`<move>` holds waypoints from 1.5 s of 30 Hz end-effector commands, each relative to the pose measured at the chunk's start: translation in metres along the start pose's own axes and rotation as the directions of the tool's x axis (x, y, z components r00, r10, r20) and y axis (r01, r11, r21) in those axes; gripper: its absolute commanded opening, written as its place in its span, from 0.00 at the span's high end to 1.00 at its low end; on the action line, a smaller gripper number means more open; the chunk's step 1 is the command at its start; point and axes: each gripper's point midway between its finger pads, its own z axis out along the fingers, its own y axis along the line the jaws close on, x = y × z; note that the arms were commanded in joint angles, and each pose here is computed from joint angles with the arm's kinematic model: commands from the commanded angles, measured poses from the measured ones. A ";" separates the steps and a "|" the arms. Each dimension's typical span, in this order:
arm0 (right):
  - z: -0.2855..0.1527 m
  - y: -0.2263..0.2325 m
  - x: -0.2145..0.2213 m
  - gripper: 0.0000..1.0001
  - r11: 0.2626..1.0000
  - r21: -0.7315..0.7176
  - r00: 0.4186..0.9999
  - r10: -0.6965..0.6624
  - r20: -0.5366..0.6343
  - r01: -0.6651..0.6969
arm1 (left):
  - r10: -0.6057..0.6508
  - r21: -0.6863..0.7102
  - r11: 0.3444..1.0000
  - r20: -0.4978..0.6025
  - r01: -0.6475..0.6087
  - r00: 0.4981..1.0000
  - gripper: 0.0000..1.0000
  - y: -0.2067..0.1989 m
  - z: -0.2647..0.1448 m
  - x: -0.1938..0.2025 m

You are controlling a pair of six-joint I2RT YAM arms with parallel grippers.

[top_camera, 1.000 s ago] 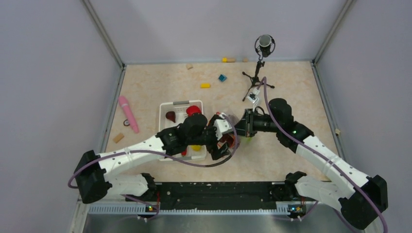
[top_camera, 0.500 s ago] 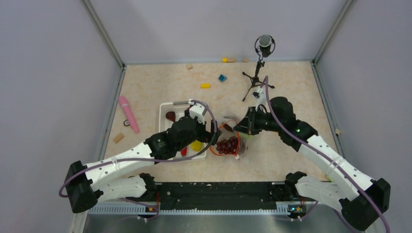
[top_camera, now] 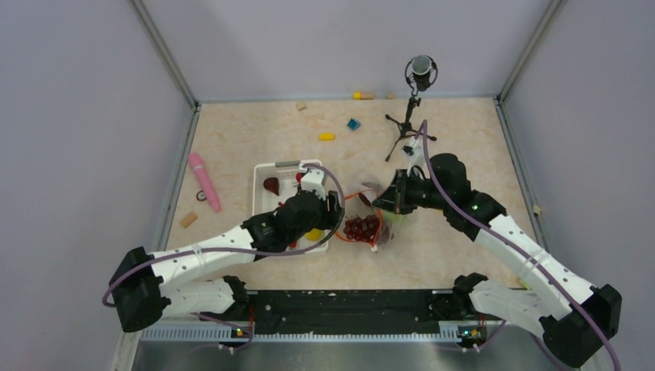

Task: Place the food in the zip-top bag and seal the zipper

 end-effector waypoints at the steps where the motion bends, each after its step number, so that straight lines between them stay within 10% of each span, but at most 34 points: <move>1: -0.017 0.024 -0.027 1.00 0.997 -0.045 0.995 -0.053 0.087 0.058 | -0.038 -0.040 0.998 0.065 0.041 0.997 0.44 0.001 0.010 -0.017; 8: -0.026 0.030 -0.025 1.00 0.996 -0.059 0.994 -0.069 0.082 0.074 | -0.016 -0.053 0.998 0.096 0.021 0.995 0.63 -0.002 0.019 -0.035; 13: -0.036 0.034 -0.026 1.00 0.994 -0.055 0.992 -0.087 0.093 0.092 | -0.006 -0.041 0.999 0.106 0.010 0.994 1.00 -0.006 0.019 -0.042; 30: -0.044 0.010 -0.045 1.00 0.990 0.136 0.990 0.004 0.141 -0.024 | -0.036 0.309 0.950 0.251 -0.045 0.967 1.00 -0.068 -0.047 -0.105; 45: -0.040 -0.096 -0.063 1.00 0.846 0.503 0.975 0.077 0.211 -0.175 | -0.048 0.184 0.983 0.176 0.014 0.983 1.00 -0.067 0.009 -0.129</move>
